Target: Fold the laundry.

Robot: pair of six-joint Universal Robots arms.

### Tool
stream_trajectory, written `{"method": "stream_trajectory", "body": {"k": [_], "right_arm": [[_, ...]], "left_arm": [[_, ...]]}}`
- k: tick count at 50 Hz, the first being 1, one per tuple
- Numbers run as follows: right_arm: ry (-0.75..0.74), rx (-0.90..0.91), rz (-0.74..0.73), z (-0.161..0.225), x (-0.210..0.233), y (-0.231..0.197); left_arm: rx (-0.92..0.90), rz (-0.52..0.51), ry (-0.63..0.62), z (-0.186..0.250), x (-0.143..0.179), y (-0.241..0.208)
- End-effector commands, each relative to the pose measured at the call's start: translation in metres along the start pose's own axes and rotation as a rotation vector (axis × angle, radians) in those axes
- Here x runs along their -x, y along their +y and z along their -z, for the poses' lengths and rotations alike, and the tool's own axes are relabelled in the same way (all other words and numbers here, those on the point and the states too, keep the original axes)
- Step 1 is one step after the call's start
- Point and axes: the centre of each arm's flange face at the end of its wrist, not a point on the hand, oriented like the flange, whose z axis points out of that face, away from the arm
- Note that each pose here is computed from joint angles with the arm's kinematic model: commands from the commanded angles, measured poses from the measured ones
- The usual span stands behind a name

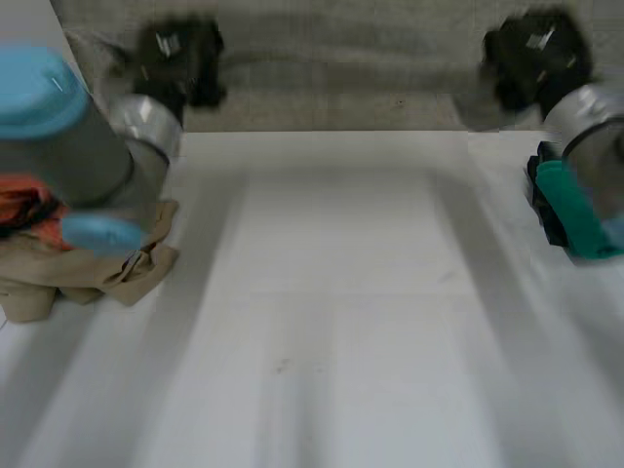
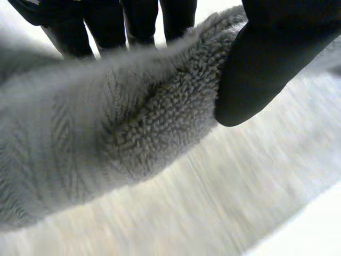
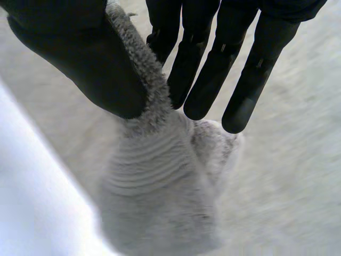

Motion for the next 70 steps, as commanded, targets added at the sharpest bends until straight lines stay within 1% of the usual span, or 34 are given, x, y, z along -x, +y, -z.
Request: {"method": "stream_trajectory", "body": {"k": [1,2,3,5,7,9,13,14,17,21,26,31,38,42,50,57,64,70], "right_arm": [[-0.220,0.256,-0.084,0.044,0.070,0.092],[-0.234,0.288,-0.084,0.049,0.076,0.103],[-0.256,0.350,-0.075,0.058,0.084,0.123],[-0.269,0.400,-0.055,0.065,0.089,0.139],[-0.279,0.467,-0.021,0.075,0.091,0.155],[-0.281,0.499,0.000,0.080,0.089,0.158],[-0.268,0.548,0.009,0.086,0.082,0.151],[-0.258,0.553,0.006,0.088,0.077,0.143],[-0.246,0.547,-0.012,0.091,0.069,0.125],[-0.235,0.551,-0.045,0.096,0.061,0.113],[-0.225,0.546,-0.067,0.098,0.053,0.107],[-0.227,0.550,-0.068,0.098,0.046,0.113],[-0.264,0.551,-0.081,0.095,0.045,0.126],[-0.272,0.573,-0.123,0.093,0.048,0.135],[-0.262,0.617,-0.221,0.091,0.055,0.149],[-0.259,0.617,-0.222,0.085,0.060,0.153],[-0.255,0.597,-0.210,0.081,0.063,0.154],[-0.248,0.574,-0.207,0.078,0.062,0.153]], "left_arm": [[0.323,-0.009,0.038,0.055,-0.015,0.126],[0.345,-0.015,0.040,0.060,-0.015,0.135],[0.387,-0.032,0.045,0.068,-0.016,0.149],[0.428,-0.055,0.052,0.076,-0.016,0.159],[0.467,-0.098,0.064,0.083,-0.014,0.161],[0.488,-0.124,0.071,0.087,-0.013,0.159],[0.507,-0.159,0.073,0.092,-0.005,0.140],[0.508,-0.161,0.069,0.093,-0.001,0.133],[0.502,-0.159,0.066,0.096,0.004,0.119],[0.501,-0.152,0.063,0.101,0.014,0.109],[0.514,-0.138,0.057,0.106,0.029,0.108],[0.561,-0.115,0.056,0.113,0.044,0.114],[0.632,-0.079,0.098,0.124,0.043,0.121],[0.672,-0.062,0.123,0.130,0.039,0.123],[0.689,-0.038,0.148,0.134,0.031,0.123],[0.706,-0.051,0.169,0.133,0.021,0.134],[0.711,-0.080,0.124,0.122,0.021,0.142],[0.697,-0.099,0.114,0.114,0.015,0.145]]}}
